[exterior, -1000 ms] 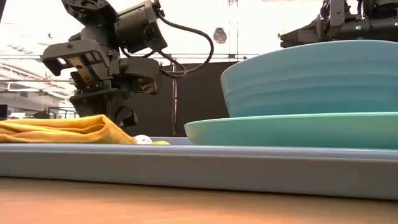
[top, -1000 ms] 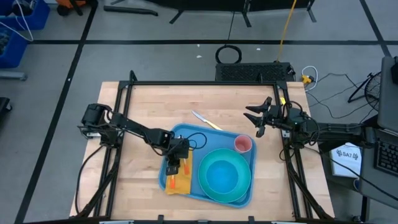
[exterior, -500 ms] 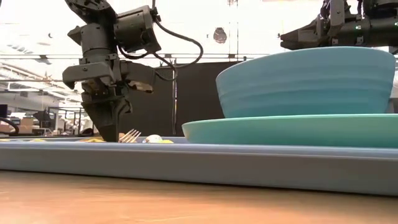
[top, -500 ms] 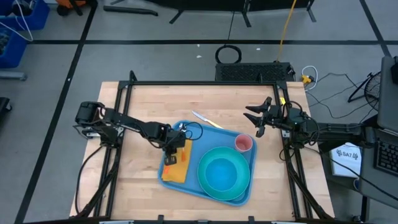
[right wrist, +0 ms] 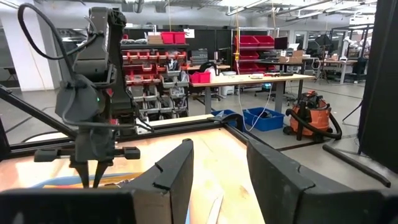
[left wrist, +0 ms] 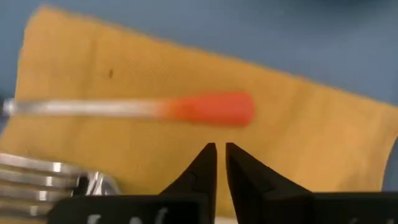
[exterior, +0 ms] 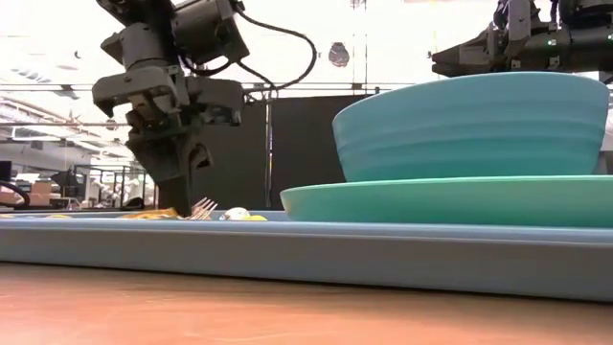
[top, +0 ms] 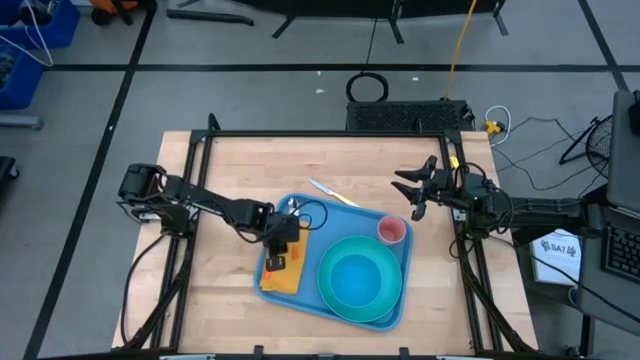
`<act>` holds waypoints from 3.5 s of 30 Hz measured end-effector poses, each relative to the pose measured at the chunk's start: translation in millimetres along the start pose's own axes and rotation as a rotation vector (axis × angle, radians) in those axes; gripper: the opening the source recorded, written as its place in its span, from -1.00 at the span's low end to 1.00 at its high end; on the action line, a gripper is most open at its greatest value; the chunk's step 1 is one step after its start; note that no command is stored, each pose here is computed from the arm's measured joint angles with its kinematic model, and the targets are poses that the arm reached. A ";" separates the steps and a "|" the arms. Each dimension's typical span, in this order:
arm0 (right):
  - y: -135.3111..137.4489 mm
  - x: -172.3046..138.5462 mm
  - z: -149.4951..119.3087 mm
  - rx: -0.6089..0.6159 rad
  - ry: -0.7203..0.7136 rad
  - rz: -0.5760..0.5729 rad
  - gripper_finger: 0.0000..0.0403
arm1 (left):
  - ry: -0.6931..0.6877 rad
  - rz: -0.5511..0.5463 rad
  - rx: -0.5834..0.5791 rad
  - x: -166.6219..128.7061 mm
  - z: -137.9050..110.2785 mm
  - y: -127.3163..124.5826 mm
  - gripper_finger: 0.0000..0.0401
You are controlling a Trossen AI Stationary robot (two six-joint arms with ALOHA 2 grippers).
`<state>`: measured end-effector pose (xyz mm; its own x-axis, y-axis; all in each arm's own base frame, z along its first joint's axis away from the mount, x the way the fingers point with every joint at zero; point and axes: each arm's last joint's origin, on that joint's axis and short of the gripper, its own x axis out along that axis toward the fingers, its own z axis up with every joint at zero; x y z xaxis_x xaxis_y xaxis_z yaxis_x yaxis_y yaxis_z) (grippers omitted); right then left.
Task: Set up tray
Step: Put the orange spoon on top of the yellow table napkin
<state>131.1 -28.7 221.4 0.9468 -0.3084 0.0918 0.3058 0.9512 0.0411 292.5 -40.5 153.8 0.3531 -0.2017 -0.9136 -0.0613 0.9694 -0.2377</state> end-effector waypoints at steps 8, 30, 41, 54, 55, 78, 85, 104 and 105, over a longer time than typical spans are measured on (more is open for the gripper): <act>-0.1 0.0 0.0 -0.008 0.000 -0.002 -0.30 | -0.007 0.200 0.075 -21.0 20.1 14.7 -0.47; -0.1 0.1 -0.2 -0.027 0.001 -0.003 -0.30 | -0.075 0.196 -0.003 -56.6 32.4 133.3 -0.24; -0.1 0.1 -0.1 -0.042 0.001 -0.003 -0.30 | -0.051 0.194 0.001 -51.5 31.6 133.9 -0.24; -0.1 0.1 -0.1 -0.042 0.001 -0.004 -0.30 | 0.004 0.074 0.013 -21.9 31.1 133.6 -0.24; -0.1 0.1 -0.1 -0.042 0.001 -0.004 -0.30 | 0.002 0.057 0.019 -21.6 31.1 133.3 -0.24; -0.1 0.1 -0.1 -0.044 0.000 -0.004 -0.30 | -0.036 0.008 0.089 -23.6 33.0 137.1 -0.98; -0.1 0.1 -0.1 -0.045 0.000 -0.004 -0.30 | -0.076 0.018 0.077 -23.8 37.0 138.0 -0.89; -0.1 0.1 -0.1 -0.049 0.001 -0.004 -0.30 | -0.154 -0.008 0.137 -25.7 43.5 139.9 -0.28; -0.1 0.1 -0.1 -0.049 0.001 -0.004 -0.30 | -0.156 -0.009 0.137 -26.3 43.4 140.9 -0.28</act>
<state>131.1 -28.8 221.4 0.9457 -0.3120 0.0911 0.3140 0.9494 -0.0075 315.1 107.5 158.7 0.4938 -0.1967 -0.8471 0.0667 0.9798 -0.1886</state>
